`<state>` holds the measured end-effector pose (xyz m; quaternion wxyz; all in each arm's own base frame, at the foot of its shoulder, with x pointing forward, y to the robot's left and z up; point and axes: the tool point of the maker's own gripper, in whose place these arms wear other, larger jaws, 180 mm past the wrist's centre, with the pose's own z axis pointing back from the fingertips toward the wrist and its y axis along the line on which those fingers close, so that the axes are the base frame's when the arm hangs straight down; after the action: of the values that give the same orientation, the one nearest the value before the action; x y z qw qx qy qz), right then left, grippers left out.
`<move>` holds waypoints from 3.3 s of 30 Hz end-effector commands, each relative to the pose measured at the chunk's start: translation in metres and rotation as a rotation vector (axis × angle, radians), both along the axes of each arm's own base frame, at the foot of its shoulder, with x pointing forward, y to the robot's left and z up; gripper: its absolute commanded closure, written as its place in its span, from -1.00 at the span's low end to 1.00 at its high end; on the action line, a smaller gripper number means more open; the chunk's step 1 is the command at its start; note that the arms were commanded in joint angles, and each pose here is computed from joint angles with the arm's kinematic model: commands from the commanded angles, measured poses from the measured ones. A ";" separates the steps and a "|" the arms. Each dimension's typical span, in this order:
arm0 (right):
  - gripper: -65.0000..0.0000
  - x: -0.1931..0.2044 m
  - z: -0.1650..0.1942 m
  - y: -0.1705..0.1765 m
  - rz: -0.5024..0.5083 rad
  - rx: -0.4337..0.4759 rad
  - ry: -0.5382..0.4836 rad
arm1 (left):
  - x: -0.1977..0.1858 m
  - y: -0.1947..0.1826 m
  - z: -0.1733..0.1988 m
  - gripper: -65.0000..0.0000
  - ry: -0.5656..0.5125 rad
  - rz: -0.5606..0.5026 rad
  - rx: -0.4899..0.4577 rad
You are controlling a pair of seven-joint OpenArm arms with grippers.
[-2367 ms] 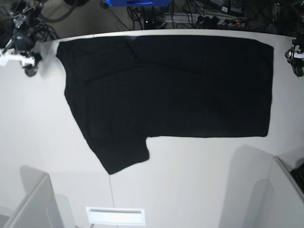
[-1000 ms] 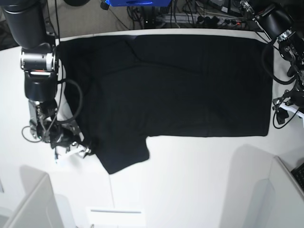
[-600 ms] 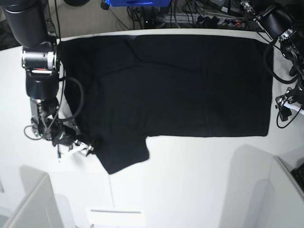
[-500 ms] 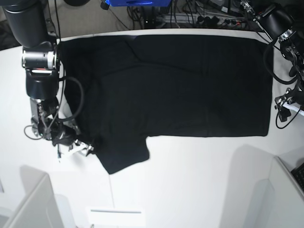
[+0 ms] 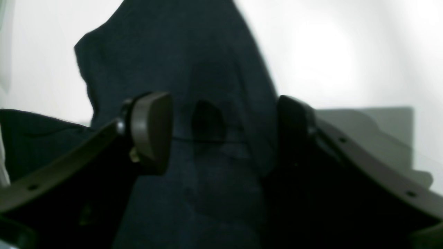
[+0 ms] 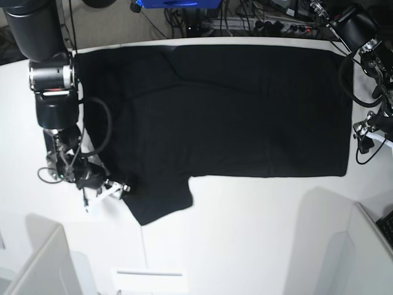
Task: Fold the T-shirt properly
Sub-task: 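Move both grippers to the hem corners and grasp them, then fold the hem up over the body toward the collar edge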
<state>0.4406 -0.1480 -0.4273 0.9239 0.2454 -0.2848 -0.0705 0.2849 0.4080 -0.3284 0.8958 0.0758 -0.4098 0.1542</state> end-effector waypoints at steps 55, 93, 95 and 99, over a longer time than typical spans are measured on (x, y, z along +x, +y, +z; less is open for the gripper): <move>1.00 0.009 0.007 -0.018 -0.042 -0.025 -0.044 | 0.110 -0.023 -0.087 0.79 0.105 -0.012 -0.229; 1.00 -0.010 0.074 -0.046 -0.077 -0.011 -0.253 | 0.076 -0.031 0.007 1.00 0.055 -0.134 -0.051; 1.00 -0.015 0.074 -0.050 -0.086 -0.010 -0.243 | 0.071 -0.032 0.005 1.00 0.081 -0.136 -0.050; 1.00 -0.027 0.077 -0.057 -0.093 -0.011 -0.236 | 0.062 -0.034 0.013 1.00 0.080 -0.152 -0.007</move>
<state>0.4015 -0.1954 -0.3697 0.8921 0.2392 -0.3738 -0.0852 0.3381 0.3641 -0.3369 0.9313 0.0339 -0.3522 0.0865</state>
